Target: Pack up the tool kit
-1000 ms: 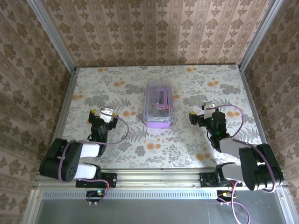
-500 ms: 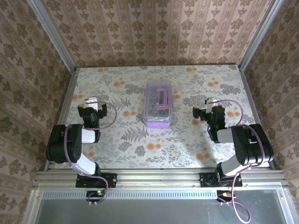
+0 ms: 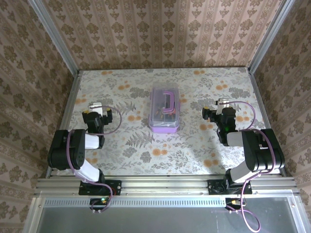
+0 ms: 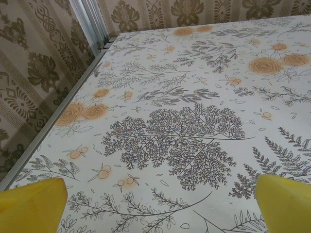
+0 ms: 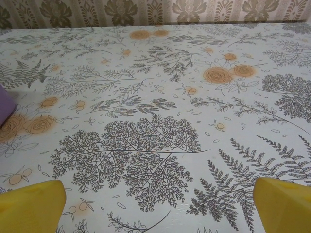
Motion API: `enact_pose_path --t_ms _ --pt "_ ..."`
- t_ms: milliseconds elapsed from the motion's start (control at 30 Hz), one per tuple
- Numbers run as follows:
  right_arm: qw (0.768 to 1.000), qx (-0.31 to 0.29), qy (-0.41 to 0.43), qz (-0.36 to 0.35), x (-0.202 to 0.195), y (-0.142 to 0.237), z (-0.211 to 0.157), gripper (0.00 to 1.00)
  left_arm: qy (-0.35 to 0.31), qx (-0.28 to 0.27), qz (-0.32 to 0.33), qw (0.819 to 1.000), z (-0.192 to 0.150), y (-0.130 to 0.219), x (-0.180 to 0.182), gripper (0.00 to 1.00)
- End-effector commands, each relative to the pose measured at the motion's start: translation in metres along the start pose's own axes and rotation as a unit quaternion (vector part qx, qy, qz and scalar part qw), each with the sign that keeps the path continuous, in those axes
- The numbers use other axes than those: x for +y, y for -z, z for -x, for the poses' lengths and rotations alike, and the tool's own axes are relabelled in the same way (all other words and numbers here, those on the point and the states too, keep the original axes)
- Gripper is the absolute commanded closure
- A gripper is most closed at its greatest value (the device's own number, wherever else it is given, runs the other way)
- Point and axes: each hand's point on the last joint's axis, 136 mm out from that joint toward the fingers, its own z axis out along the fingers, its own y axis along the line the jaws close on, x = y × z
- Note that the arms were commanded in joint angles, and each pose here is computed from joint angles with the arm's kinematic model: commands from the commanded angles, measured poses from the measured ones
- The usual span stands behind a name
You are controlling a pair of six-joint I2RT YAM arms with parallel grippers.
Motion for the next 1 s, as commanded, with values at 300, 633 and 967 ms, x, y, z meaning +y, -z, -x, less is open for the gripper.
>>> enact_pose_path --t_ms 300,633,967 --pt "1.000 -0.007 0.002 -0.011 -0.0013 -0.0006 0.0050 0.00 0.014 -0.010 -0.007 1.000 0.0066 0.0005 -0.0017 0.00" --pt "1.000 -0.006 0.002 -0.012 -0.0016 -0.0006 0.0041 0.00 0.014 -0.010 -0.006 1.000 0.0065 0.0005 -0.0015 0.00" --pt "1.000 -0.006 0.002 -0.012 -0.0016 -0.0006 0.0044 0.00 0.009 -0.009 -0.006 1.000 0.0075 -0.0001 -0.0029 0.00"
